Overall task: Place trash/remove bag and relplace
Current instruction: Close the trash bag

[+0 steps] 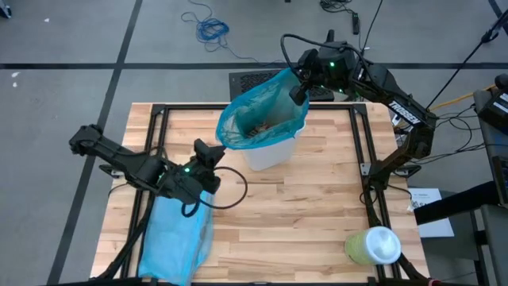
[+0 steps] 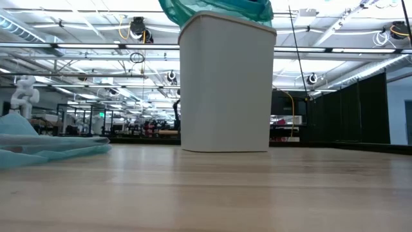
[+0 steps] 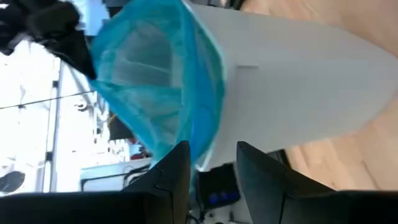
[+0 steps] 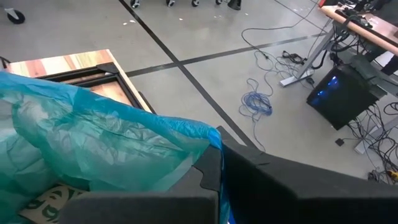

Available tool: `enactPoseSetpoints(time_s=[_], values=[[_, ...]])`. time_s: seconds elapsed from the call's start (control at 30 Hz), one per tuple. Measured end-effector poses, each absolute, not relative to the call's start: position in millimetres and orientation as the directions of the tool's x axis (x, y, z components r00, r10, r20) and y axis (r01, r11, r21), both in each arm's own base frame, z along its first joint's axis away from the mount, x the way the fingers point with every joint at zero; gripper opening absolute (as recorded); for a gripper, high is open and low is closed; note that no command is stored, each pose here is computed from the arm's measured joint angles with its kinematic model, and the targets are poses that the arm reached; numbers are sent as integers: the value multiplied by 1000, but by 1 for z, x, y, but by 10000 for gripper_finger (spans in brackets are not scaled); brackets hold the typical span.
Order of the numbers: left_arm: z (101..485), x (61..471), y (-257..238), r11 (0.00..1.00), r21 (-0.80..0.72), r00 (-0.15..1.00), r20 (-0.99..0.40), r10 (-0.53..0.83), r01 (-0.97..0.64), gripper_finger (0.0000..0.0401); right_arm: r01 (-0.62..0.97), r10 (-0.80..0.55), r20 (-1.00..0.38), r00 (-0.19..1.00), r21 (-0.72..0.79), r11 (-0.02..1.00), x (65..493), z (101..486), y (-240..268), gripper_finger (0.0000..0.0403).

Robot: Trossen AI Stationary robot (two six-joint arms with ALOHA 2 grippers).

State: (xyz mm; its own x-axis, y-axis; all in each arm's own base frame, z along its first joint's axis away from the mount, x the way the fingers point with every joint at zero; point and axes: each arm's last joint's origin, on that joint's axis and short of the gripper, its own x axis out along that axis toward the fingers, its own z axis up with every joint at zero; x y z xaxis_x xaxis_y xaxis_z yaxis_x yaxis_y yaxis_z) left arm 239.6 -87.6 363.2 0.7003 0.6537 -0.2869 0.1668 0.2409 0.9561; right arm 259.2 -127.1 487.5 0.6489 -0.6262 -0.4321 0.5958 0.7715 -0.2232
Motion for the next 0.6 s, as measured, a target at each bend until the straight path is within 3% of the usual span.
enactPoseSetpoints(time_s=[0.4,0.6], values=[[372,236,-85,246,965,695,-236,680,87,125,574,-601,-435,671,-209,792,260,487,-126,0],[373,238,-82,258,964,688,-231,688,67,67,574,-601,-435,671,-208,792,260,487,-126,0]])
